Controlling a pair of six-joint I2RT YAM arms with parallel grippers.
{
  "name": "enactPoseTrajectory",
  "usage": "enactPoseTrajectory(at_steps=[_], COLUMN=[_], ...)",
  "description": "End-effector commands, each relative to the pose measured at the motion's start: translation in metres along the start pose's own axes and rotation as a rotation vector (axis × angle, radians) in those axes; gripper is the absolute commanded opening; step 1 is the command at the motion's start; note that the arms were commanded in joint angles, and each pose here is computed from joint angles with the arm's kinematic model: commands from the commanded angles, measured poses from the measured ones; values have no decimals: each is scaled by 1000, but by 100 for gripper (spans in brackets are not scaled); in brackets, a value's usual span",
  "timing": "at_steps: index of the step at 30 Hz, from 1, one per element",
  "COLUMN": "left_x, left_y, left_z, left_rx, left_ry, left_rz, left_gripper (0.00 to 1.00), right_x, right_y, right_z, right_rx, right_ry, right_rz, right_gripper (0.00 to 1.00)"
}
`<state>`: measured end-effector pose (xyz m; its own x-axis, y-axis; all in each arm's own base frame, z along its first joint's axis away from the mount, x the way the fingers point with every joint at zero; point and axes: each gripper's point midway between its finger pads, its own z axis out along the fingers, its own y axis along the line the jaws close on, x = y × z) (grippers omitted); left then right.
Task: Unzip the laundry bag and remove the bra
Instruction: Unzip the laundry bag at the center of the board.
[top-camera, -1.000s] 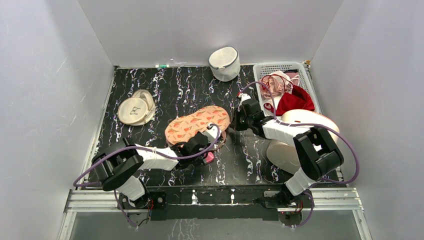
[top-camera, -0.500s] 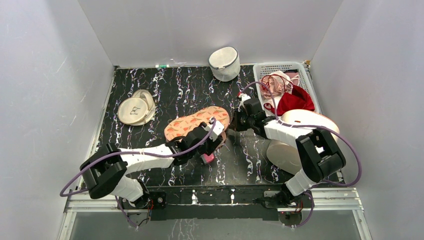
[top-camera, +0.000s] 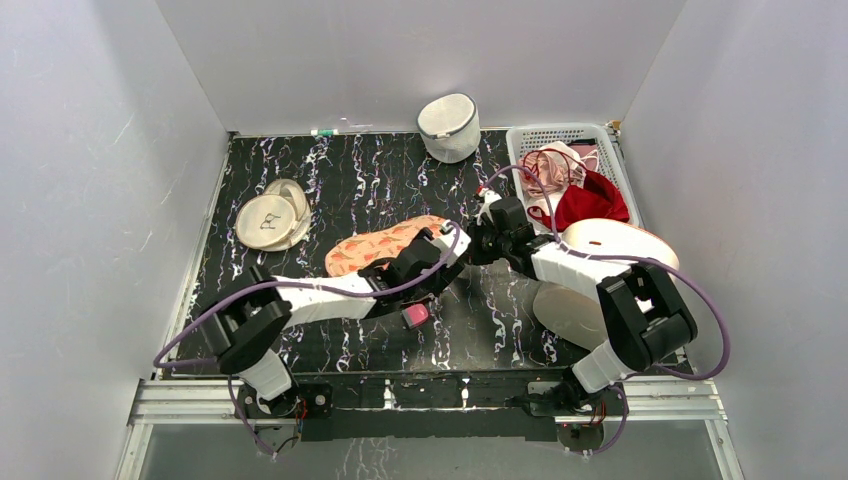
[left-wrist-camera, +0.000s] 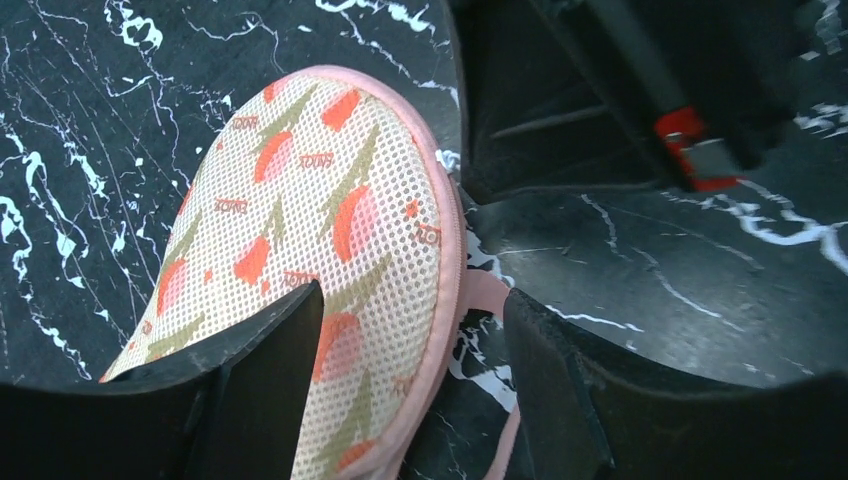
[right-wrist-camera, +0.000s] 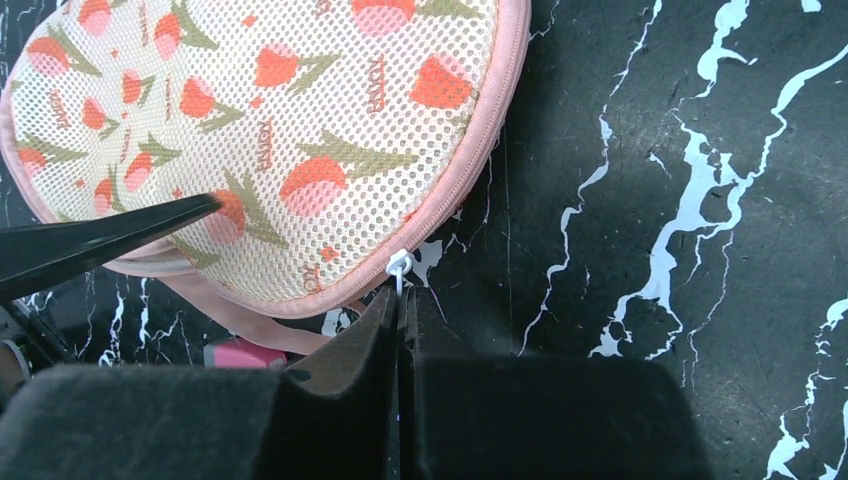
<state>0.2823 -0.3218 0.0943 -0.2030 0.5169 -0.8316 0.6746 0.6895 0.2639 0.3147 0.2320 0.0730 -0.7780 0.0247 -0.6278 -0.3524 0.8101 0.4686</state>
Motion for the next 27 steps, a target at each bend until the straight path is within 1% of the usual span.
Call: enactPoseTrajectory(at_steps=[1, 3, 6, 11, 15, 18, 23, 25, 27], left_x=[-14, -15, -15, -2, 7, 11, 20, 24, 27], left_y=[11, 13, 9, 5, 6, 10, 17, 19, 18], left_z=[14, 19, 25, 35, 37, 37, 34, 31, 29], left_rx=[-82, -101, -85, -92, -103, -117, -133, -132, -121], left_ry=[-26, -30, -31, 0, 14, 26, 44, 49, 51], left_rz=[43, 45, 45, 50, 50, 60, 68, 72, 75], left_gripper=[63, 62, 62, 62, 53, 41, 28, 21, 16], right_x=[-18, -18, -17, -14, -13, -12, -14, -15, -15], right_y=[17, 17, 19, 19, 18, 17, 15, 13, 11], right_z=[-10, -10, -10, -9, -9, -8, -6, -6, -6], right_rx=[-56, -60, -71, -76, -70, -68, -62, -49, -38], right_ry=[-72, -73, -73, -67, -63, -63, -63, -62, -64], right_rz=[-15, -15, -14, -18, -24, -26, -29, -31, -35], right_gripper=[0, 0, 0, 0, 0, 0, 0, 0, 0])
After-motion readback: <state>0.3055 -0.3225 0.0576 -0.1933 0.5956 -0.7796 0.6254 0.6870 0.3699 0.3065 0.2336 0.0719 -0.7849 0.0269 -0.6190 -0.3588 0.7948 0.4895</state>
